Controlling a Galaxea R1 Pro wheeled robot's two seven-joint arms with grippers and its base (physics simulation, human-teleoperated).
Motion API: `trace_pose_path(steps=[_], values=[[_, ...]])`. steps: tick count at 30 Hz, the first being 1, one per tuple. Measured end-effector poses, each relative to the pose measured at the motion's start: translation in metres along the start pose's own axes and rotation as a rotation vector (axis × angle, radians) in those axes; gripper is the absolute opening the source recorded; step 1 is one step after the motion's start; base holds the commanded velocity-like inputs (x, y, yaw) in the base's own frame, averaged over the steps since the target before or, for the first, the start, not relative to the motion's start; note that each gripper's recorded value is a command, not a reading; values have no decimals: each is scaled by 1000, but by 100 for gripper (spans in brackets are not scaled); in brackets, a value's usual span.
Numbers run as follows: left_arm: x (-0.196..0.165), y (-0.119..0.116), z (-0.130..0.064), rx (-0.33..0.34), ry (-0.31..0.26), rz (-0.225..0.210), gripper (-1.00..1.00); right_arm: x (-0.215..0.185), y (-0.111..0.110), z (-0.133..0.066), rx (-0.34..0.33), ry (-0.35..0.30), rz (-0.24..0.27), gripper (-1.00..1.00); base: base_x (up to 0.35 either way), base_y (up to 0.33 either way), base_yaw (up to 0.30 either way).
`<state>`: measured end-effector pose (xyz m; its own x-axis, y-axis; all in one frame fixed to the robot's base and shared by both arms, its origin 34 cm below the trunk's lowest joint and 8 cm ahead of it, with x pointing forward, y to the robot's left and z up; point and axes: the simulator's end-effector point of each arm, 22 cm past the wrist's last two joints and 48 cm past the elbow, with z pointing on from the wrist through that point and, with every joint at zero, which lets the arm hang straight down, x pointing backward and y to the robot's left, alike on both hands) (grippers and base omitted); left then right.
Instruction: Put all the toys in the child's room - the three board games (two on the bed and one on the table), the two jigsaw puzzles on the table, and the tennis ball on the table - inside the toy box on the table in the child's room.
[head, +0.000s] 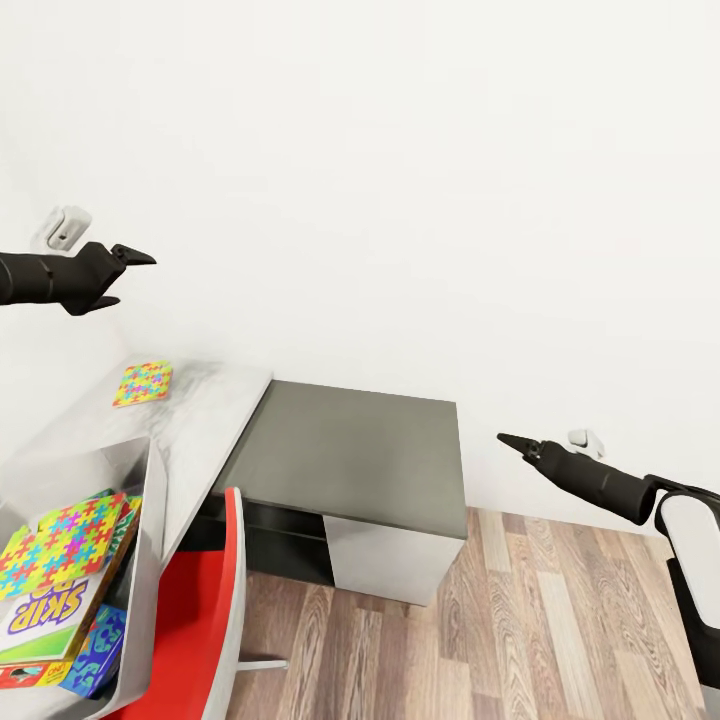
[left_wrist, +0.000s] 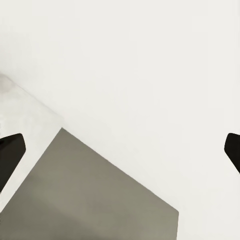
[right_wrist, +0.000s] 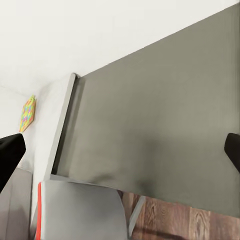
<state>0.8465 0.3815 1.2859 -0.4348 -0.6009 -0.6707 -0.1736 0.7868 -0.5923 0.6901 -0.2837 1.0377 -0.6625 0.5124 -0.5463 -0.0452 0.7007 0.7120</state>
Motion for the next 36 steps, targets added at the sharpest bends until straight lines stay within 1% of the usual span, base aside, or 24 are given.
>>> trace_pose_path(steps=[7,25,29,36], values=[[-2,2,-1,-4,-7,-3,100,-2,-5,-4,8,-5,6,100,0,0,0],[4,7,1,-12,2,-6,100,0,-7,-5,10,-3,8,100,1,0,0],[5,9,1,-15,4,-7,100,-1,-7,-5,10,-4,9,100,107,-27,0],[6,10,2,-18,6,-7,100,-1,-7,-6,11,-4,9,100,219,-69,0]])
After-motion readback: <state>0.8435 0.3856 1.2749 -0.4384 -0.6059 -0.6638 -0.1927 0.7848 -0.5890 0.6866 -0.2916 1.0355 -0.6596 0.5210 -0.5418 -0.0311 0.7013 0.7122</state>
